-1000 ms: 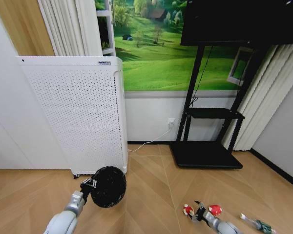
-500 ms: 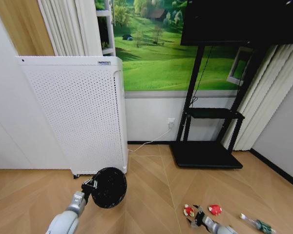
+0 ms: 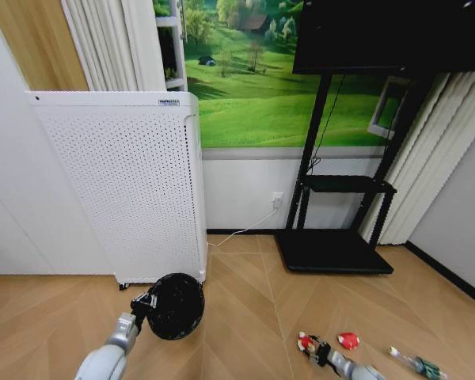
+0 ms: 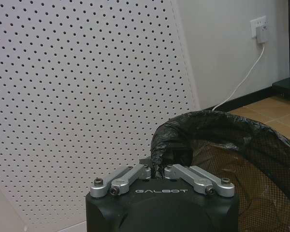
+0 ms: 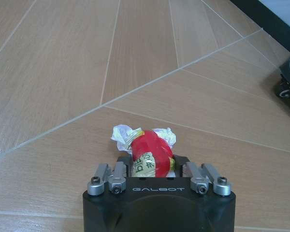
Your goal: Pick up the trash bin and place the garbage on the floor into it.
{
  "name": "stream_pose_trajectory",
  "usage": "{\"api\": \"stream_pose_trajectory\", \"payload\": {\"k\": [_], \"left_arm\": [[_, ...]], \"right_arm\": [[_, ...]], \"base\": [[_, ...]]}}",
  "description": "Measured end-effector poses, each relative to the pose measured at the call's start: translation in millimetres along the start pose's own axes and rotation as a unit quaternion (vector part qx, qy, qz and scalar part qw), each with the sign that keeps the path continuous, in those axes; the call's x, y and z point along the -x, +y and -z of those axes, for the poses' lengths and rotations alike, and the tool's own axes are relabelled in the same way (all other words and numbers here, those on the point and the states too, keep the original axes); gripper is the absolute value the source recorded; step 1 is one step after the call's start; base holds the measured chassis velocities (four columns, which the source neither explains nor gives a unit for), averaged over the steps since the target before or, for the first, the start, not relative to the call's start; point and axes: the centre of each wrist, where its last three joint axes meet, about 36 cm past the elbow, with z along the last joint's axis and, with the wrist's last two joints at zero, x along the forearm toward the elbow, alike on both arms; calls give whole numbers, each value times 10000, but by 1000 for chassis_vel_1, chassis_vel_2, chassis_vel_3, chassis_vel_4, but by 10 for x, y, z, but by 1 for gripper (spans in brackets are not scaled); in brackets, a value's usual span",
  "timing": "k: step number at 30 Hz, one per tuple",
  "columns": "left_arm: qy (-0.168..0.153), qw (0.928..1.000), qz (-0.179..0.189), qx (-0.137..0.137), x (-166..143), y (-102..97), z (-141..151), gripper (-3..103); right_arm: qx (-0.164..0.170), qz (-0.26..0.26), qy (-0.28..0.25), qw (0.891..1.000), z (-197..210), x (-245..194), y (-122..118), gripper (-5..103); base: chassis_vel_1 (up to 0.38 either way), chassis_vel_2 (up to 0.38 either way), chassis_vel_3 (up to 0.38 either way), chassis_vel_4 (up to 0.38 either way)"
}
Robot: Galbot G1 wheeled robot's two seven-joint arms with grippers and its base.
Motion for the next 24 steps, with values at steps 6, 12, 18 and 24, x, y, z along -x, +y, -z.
{"api": "stream_pose_trajectory", "payload": {"k": [6,12,18,24], "left_arm": [[1,10000,-1,0,0,0,-2,6],[9,10000,6,9,8,7,-18,6],[-129,9999,-35,-68,182,-58,52,6],[-516,9980,-259,-260,677,-301,414,6]], "right_arm": [[8,-4,-3,10000,0,0,-3,41],[25,-17,-11,10000,-3,-4,-6,30],[143,-228,-403,9988,185,-137,-163,30],[334,-566,-1419,9877,746,-587,-522,30]], "base": [[0,0,0,0],[0,0,0,0],[0,0,0,0],[0,0,0,0]]}}
